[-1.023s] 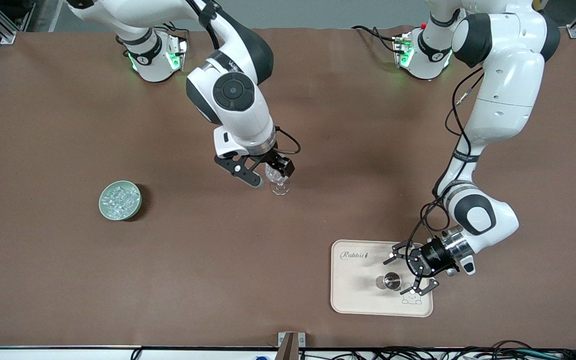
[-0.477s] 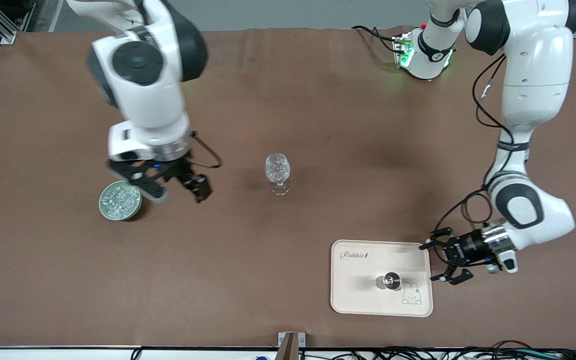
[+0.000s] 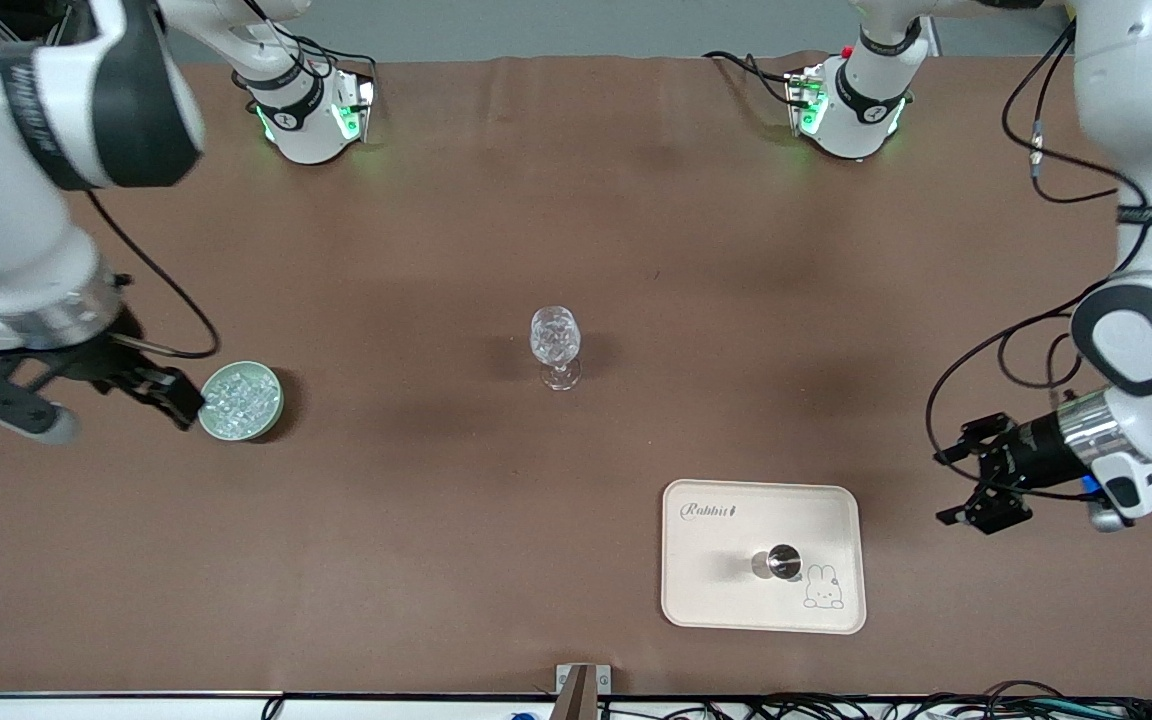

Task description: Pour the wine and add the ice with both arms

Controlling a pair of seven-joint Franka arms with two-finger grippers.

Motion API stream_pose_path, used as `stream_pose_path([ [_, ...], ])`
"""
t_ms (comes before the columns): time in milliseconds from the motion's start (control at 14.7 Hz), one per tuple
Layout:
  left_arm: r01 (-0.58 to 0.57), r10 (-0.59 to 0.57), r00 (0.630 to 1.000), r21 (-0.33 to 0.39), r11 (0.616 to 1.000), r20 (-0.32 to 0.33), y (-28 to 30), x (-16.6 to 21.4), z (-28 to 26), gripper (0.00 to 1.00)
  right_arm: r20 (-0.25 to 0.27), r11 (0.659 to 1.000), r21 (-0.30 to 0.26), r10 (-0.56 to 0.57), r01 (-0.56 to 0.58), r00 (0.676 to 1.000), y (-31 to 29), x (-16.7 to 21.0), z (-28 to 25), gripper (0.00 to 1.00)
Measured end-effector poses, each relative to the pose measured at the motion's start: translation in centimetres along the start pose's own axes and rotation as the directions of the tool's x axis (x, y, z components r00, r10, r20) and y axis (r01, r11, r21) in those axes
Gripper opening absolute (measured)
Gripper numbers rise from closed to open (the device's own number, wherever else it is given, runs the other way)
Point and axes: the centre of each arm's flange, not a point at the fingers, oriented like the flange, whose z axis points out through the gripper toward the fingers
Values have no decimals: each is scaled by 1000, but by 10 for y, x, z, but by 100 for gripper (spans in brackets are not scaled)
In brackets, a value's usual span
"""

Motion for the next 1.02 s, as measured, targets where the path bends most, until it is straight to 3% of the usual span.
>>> stream_pose_path([
  [205, -241, 250, 968, 179, 954, -30, -12, -36, -53, 100, 51, 997, 24, -75, 74, 996, 69, 10, -28, 100],
  [477, -465, 502, 865, 364, 807, -9, -20, -104, -104, 100, 99, 988, 22, -154, 153, 983, 137, 1, -66, 100],
  [614, -535, 582, 813, 403, 743, 5, -14, -147, -124, 100, 114, 985, 27, -173, 171, 978, 156, -9, -84, 100],
  [818, -579, 628, 777, 428, 694, 32, -16, -194, -157, 100, 139, 984, 80, -169, 159, 976, 170, -22, -91, 100],
  [1023, -630, 690, 723, 449, 634, 41, -23, -224, -189, 100, 142, 983, 93, -168, 156, 975, 171, -23, -84, 100],
])
